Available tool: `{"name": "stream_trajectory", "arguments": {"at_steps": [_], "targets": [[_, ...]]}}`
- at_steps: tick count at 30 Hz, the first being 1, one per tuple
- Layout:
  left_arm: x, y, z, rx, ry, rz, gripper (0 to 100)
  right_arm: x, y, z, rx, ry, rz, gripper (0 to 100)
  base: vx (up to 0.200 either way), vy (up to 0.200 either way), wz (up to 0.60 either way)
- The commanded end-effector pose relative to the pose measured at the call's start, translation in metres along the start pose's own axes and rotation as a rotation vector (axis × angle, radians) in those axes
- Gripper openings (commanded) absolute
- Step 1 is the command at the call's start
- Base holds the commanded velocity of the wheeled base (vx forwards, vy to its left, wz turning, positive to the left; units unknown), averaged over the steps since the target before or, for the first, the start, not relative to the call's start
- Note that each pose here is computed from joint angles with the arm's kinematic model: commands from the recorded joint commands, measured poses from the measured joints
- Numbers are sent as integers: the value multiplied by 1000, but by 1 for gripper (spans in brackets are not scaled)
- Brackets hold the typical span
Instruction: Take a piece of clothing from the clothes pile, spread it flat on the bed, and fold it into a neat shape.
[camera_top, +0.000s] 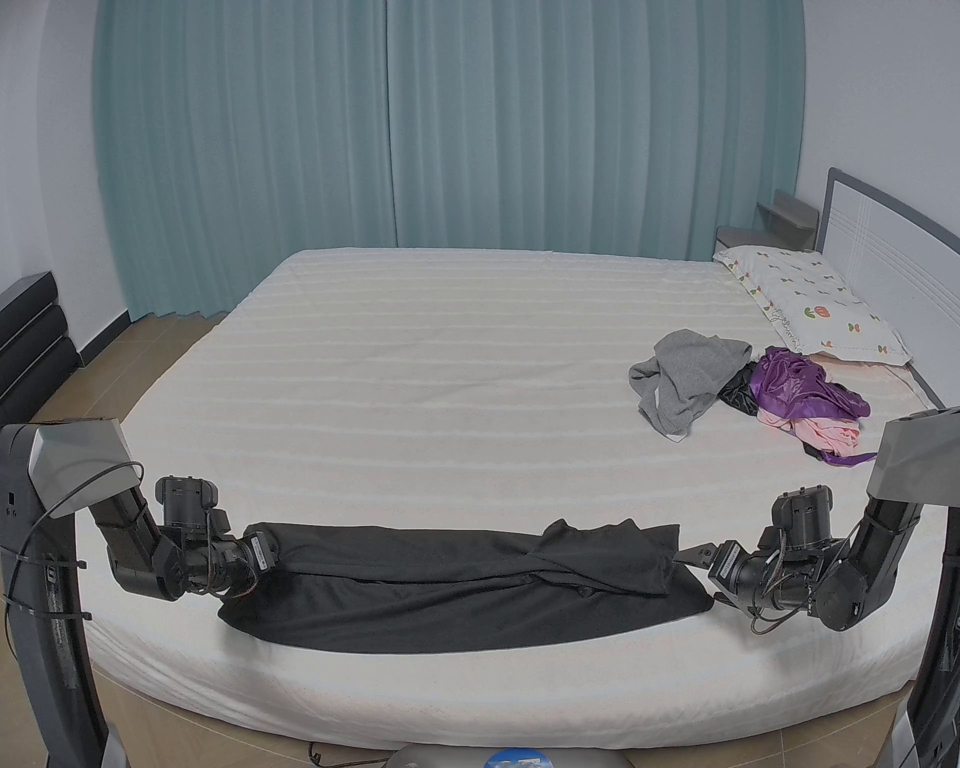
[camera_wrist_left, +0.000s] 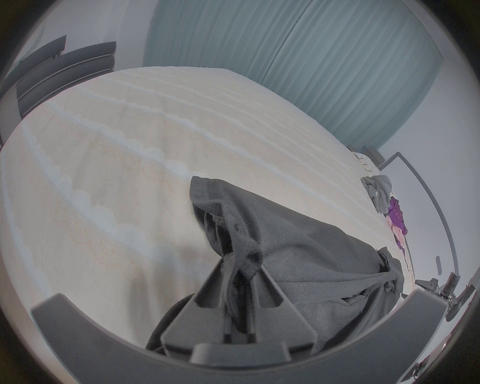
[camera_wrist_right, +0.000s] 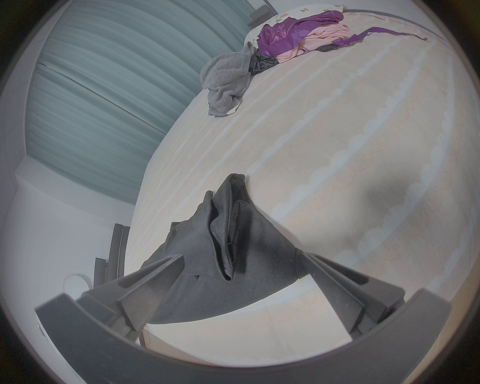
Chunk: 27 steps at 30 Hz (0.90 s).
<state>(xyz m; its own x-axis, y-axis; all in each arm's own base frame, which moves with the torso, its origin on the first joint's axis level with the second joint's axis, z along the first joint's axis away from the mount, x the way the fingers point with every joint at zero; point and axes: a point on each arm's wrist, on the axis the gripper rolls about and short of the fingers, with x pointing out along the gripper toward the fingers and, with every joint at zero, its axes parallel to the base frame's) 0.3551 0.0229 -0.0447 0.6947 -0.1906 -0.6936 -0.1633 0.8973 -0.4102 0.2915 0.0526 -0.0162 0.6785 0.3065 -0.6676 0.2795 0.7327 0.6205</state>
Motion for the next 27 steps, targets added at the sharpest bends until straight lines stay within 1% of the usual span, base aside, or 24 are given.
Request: {"name": "stream_trajectory", "arguments": {"at_steps": [1,3,9,11,12,13,14,16,21,27], "targets": [[-2,0,1,-10,-4,-1,0,-1,-2,2,10,-8,0,100,0,0,0],[-2,-1,1,-19,-5,-3,0,-1,-3,3,13,-10,-3,100,0,0,0],[-1,-4,3,-27,-16,-8,0,-2,-5,4,19,-12,-8,100,-200,0,0],[0,-5,6,-31,-23,-11,0,-2,-5,5,19,-13,-7,100,0,0,0],[1,-6,10,-57,-39,-15,0,-1,-5,5,20,-13,-7,100,0,0,0],[1,-6,10,-57,-39,-15,0,-1,-5,5,20,-13,-7,100,0,0,0],[3,-9,15,-108,-57,-23,0,0,-5,4,20,-11,-8,100,0,0,0],[5,-13,20,-135,-72,-35,0,0,-5,4,19,-10,-8,100,0,0,0],[5,-21,23,-137,-77,-52,0,0,-4,3,17,-8,-7,100,0,0,0],[-5,-37,23,-121,-85,-76,0,1,-4,3,16,-7,-6,100,0,-200,0]]}}
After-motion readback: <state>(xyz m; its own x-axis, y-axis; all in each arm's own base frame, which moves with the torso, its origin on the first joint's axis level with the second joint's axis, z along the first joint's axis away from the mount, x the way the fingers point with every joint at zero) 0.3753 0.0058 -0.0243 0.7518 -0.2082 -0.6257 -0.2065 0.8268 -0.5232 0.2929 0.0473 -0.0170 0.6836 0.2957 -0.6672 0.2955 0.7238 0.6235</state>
